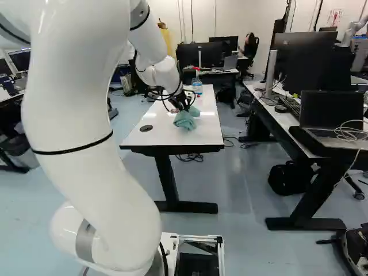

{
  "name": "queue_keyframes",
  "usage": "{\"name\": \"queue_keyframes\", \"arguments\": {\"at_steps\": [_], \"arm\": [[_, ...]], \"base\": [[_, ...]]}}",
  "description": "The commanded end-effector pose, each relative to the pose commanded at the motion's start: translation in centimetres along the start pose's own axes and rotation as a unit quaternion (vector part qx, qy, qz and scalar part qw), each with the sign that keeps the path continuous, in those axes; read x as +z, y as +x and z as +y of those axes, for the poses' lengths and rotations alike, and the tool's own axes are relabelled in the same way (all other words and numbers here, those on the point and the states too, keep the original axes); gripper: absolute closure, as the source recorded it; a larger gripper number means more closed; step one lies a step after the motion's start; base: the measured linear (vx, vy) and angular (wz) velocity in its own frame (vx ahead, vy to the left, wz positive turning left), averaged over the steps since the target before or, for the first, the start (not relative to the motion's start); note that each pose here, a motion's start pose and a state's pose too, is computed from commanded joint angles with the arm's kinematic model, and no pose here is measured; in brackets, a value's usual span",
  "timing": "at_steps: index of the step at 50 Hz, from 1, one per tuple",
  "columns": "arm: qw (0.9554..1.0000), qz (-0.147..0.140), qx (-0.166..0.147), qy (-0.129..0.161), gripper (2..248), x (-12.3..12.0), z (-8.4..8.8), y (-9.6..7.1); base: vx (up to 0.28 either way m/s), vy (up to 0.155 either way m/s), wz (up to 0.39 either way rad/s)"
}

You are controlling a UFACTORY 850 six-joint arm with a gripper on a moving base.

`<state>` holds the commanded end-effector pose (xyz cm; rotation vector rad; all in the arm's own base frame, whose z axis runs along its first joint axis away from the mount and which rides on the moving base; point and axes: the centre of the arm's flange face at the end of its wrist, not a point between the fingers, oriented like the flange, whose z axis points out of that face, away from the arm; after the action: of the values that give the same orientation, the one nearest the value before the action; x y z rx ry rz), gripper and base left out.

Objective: Clean the table with the green towel

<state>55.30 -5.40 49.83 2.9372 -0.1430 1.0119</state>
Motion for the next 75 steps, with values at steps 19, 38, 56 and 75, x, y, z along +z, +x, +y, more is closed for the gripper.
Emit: {"name": "queue_keyframes", "arguments": {"at_steps": [19, 38, 56, 75], "arm": [[0.9997, 0.006, -0.017, 0.014, 207, 2.0, -2.6, 2.3], [0.9995, 0.009, -0.024, 0.019, 207, 2.8, -3.6, 3.2], [0.9995, -0.008, -0.024, 0.018, 207, 4.7, -3.6, 2.4], [0.9992, -0.027, -0.024, 0.018, 207, 7.1, -3.7, 1.4]], "base": [[0.0, 0.0, 0.0], [0.0, 0.0, 0.0], [0.0, 0.0, 0.0], [0.0, 0.0, 0.0]]}}
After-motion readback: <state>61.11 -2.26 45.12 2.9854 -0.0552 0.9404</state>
